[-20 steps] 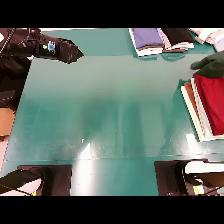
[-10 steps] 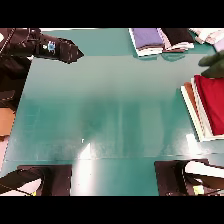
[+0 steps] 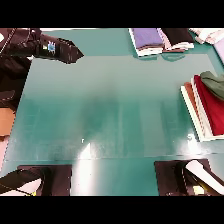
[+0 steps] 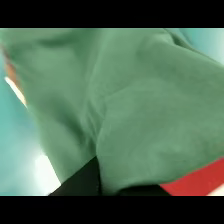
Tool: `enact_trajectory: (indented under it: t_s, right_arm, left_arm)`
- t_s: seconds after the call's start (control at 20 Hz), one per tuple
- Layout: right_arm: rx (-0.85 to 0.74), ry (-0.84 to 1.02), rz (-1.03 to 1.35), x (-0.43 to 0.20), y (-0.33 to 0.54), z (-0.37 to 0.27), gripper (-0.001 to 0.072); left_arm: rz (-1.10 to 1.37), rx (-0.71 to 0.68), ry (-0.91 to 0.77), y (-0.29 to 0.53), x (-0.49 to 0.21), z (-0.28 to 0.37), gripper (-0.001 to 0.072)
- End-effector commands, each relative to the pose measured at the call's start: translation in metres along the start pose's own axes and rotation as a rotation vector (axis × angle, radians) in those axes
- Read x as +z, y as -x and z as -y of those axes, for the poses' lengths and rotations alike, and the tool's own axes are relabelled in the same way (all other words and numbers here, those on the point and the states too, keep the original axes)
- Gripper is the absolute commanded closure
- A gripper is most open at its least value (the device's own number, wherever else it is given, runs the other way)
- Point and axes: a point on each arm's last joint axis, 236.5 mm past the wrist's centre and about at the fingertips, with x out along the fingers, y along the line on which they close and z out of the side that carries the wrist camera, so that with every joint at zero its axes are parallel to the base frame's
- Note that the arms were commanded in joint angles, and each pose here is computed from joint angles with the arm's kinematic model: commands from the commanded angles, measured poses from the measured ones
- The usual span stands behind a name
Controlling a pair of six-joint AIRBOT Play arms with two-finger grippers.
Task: Fold the shirts.
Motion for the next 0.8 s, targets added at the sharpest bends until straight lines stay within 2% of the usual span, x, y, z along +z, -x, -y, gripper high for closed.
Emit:
enact_trajectory:
  t_s: [0.0,0.05,0.1,0.15,0.35,0.45,0.55,0.75]
  right_arm:
    - [-0.026,-0.095,-0.08,-0.051,-0.007,0.028,0.0411]
    - [-0.032,-0.119,-0.088,-0.058,-0.008,0.034,0.0279]
    - [-0.039,-0.141,-0.095,-0.062,-0.007,0.04,0.0186]
    - [-0.047,-0.155,-0.089,-0.062,-0.005,0.045,0.0145]
    - [-0.014,-0.121,0.064,-0.011,0.027,0.029,0.0131]
    - [0.144,-0.047,0.2,0.033,0.043,-0.032,0.0131]
    - [0.34,0.077,0.244,0.049,0.057,-0.116,0.0132]
    - [0.604,0.397,0.177,0.003,0.072,-0.263,0.0133]
  left_arm:
    - [-0.011,-0.002,-0.003,0.0,-0.003,0.0,0.0685]
    - [-0.015,-0.002,-0.003,0.0,-0.004,0.001,0.0685]
    - [-0.016,-0.003,-0.003,0.0,-0.004,0.001,0.0685]
    - [-0.015,-0.003,-0.003,0.0,-0.004,0.001,0.0685]
    - [-0.018,-0.003,-0.003,0.0,-0.004,0.001,0.0685]
    - [-0.02,-0.004,-0.002,0.0,-0.005,0.001,0.0684]
    - [-0.021,-0.004,-0.003,0.0,-0.005,0.001,0.0684]
    - [-0.023,0.008,-0.008,0.0,-0.005,-0.002,0.0684]
